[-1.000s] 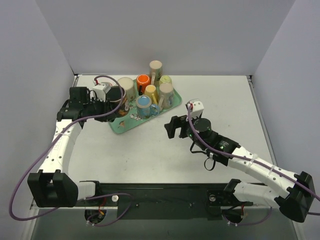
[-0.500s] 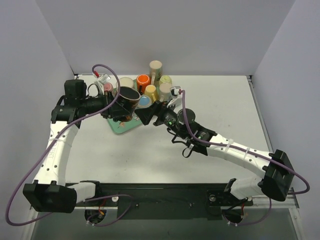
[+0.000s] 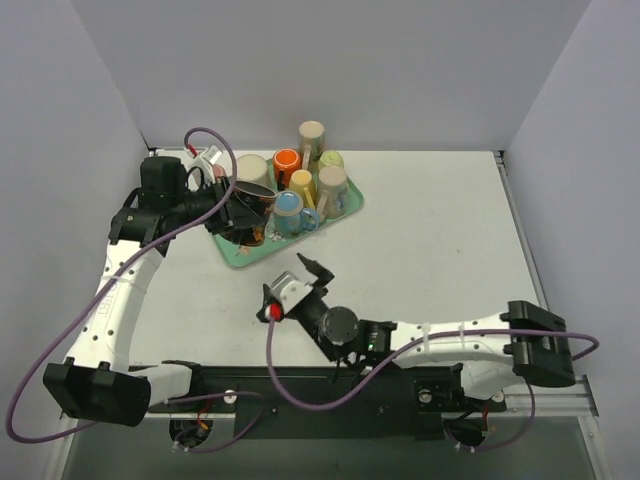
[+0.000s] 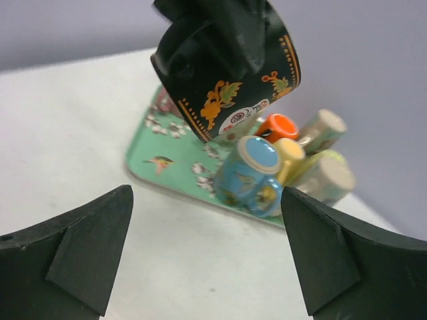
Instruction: Turn the mug right side up
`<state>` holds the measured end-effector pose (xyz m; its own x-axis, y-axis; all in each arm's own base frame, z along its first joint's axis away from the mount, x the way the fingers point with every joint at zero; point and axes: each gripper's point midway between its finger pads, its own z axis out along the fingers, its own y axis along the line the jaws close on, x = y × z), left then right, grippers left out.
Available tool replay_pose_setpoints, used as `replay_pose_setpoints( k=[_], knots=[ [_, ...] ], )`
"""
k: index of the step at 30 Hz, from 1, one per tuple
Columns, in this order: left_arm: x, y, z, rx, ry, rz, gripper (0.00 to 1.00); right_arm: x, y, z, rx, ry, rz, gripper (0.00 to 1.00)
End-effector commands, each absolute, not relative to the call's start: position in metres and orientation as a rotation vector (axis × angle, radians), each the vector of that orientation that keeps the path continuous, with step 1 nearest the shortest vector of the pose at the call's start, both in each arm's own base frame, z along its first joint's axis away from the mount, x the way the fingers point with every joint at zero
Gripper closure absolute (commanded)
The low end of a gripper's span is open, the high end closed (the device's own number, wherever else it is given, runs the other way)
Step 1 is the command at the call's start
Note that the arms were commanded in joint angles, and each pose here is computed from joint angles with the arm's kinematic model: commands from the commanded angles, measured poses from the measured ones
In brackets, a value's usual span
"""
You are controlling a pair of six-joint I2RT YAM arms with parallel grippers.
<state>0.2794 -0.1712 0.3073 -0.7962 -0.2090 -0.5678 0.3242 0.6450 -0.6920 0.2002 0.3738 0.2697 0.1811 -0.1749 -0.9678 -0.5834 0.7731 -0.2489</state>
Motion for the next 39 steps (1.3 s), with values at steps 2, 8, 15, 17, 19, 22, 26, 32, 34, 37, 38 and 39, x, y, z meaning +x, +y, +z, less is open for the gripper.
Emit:
replay_pose_setpoints(
  k=[2,8,15,17,19,22,26,32,34,37,38,39],
  knots=[
    [0.282,-0.186,0.378,-0.04,2.057,-1.307,1.0,0.203,0.344,0.305,-0.741,1.121,-0.287,0.13],
    [0.275,-0.191,0.377,-0.117,2.076,-1.408,1.0,0.193,0.384,0.31,-0.851,0.982,-0.54,0.12],
    [0.268,-0.194,0.374,-0.101,2.092,-1.443,1.0,0.2,0.387,0.32,-0.842,1.006,-0.622,0.23],
    [0.268,-0.196,0.375,-0.103,2.088,-1.464,1.0,0.201,0.389,0.324,-0.847,0.997,-0.642,0.23],
    [0.267,-0.197,0.377,-0.1,2.084,-1.487,1.0,0.213,0.388,0.323,-0.85,1.012,-0.704,0.22],
    [0.263,-0.198,0.379,-0.081,2.079,-1.495,1.0,0.231,0.383,0.316,-0.858,1.023,-0.767,0.22],
    [0.258,-0.198,0.378,-0.08,2.086,-1.513,1.0,0.247,0.377,0.323,-0.812,1.029,-0.761,0.23],
    [0.255,-0.202,0.384,-0.062,2.073,-1.572,1.0,0.266,0.373,0.332,-0.793,1.005,-0.793,0.3],
    [0.255,-0.202,0.382,-0.064,2.075,-1.577,1.0,0.27,0.369,0.337,-0.762,1.019,-0.783,0.39],
    [0.256,-0.202,0.378,-0.077,2.08,-1.586,1.0,0.269,0.363,0.351,-0.715,1.035,-0.757,0.67],
    [0.257,-0.202,0.377,-0.09,2.087,-1.59,1.0,0.269,0.361,0.354,-0.705,1.037,-0.749,0.87],
    [0.255,-0.203,0.376,-0.087,2.091,-1.6,1.0,0.269,0.358,0.357,-0.687,1.044,-0.735,0.92]
  ],
)
